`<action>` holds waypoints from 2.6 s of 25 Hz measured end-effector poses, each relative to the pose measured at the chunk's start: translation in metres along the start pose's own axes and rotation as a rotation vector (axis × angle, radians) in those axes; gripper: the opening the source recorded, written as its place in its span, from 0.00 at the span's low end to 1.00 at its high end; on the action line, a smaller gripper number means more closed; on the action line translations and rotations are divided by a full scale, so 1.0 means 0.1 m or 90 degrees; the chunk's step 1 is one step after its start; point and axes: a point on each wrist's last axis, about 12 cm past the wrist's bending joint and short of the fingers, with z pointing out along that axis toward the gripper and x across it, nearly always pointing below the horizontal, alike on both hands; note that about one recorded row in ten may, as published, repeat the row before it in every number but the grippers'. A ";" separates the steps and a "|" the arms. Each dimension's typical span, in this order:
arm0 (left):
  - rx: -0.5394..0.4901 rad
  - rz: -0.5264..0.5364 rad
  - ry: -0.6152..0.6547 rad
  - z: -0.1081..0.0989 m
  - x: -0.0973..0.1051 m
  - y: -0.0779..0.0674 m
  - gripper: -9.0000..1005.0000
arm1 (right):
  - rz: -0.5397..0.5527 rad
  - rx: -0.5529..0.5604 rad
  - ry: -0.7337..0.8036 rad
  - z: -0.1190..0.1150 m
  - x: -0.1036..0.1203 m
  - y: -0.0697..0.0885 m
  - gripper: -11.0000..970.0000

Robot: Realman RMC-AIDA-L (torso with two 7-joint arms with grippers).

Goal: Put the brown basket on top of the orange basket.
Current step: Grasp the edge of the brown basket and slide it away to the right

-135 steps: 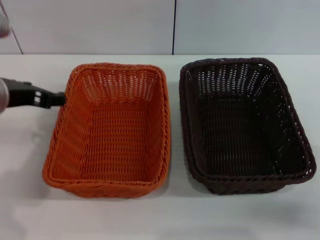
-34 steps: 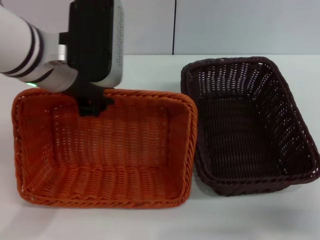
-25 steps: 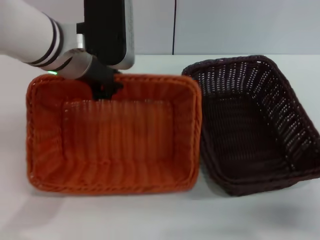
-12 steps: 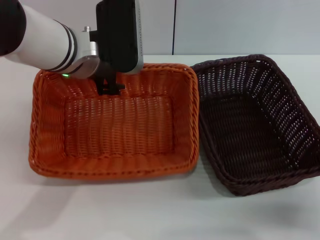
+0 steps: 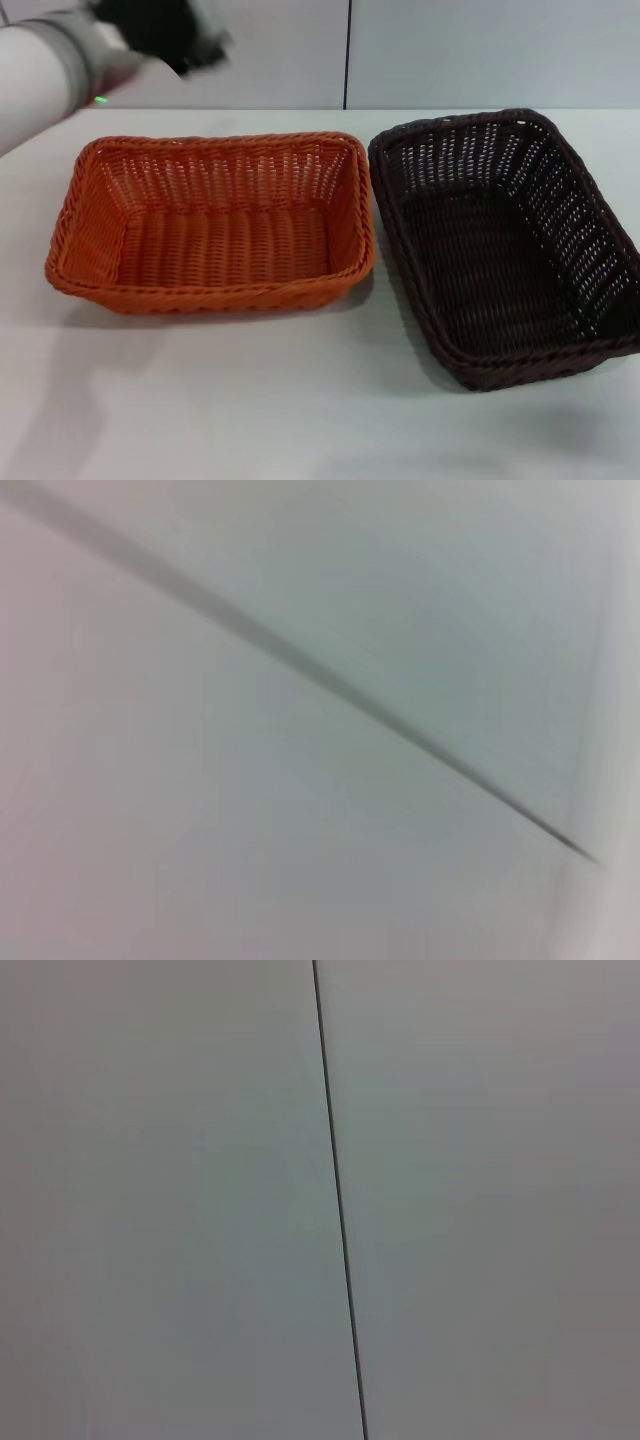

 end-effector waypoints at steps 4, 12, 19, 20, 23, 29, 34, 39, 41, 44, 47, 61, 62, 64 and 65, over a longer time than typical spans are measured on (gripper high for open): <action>-0.224 -0.272 -0.156 -0.39 0.42 0.06 0.80 | 0.021 -0.012 -0.038 0.14 -0.10 0.10 0.65; -0.480 -0.448 -0.312 -1.21 1.49 -0.57 0.83 | 0.078 -0.250 0.049 0.82 -0.53 0.71 0.64; -0.539 -0.524 -0.177 -1.46 2.08 -0.96 0.83 | -0.015 -0.463 0.270 1.14 -1.25 1.25 0.63; -0.537 -0.544 -0.146 -1.48 2.20 -1.04 0.83 | -0.043 -0.481 0.302 1.17 -1.39 1.31 0.63; -0.533 -0.557 -0.111 -1.50 2.30 -1.13 0.83 | -0.173 -0.565 0.425 1.07 -1.62 1.35 0.62; -0.532 -0.573 -0.080 -1.47 2.37 -1.19 0.83 | -0.313 -0.734 0.559 0.82 -1.77 1.27 0.62; -0.537 -0.583 -0.062 -1.43 2.41 -1.19 0.83 | -0.421 -0.861 0.636 0.68 -1.81 1.15 0.61; -0.535 -0.598 -0.043 -1.40 2.44 -1.21 0.83 | -0.474 -0.915 0.674 0.59 -1.81 1.06 0.60; -0.532 -0.602 -0.043 -1.39 2.43 -1.22 0.83 | -0.486 -0.917 0.702 0.60 -1.76 1.03 0.60; -0.532 -0.604 -0.044 -1.39 2.43 -1.22 0.83 | -0.497 -0.914 0.727 0.62 -1.69 1.01 0.60; -0.529 -0.606 -0.045 -1.38 2.41 -1.23 0.83 | -0.504 -0.907 0.740 0.64 -1.65 1.00 0.59; -0.518 -0.607 -0.045 -1.37 2.40 -1.25 0.83 | -0.524 -0.908 0.792 0.77 -1.22 1.18 0.57; -0.518 -0.607 -0.045 -1.37 2.40 -1.25 0.83 | -0.524 -0.908 0.792 0.77 -1.22 1.18 0.57; -0.516 -0.606 -0.045 -1.37 2.40 -1.25 0.83 | -0.525 -0.896 0.789 0.80 -1.18 1.20 0.57; -0.516 -0.605 -0.046 -1.37 2.40 -1.25 0.83 | -0.524 -0.890 0.787 0.81 -1.17 1.21 0.57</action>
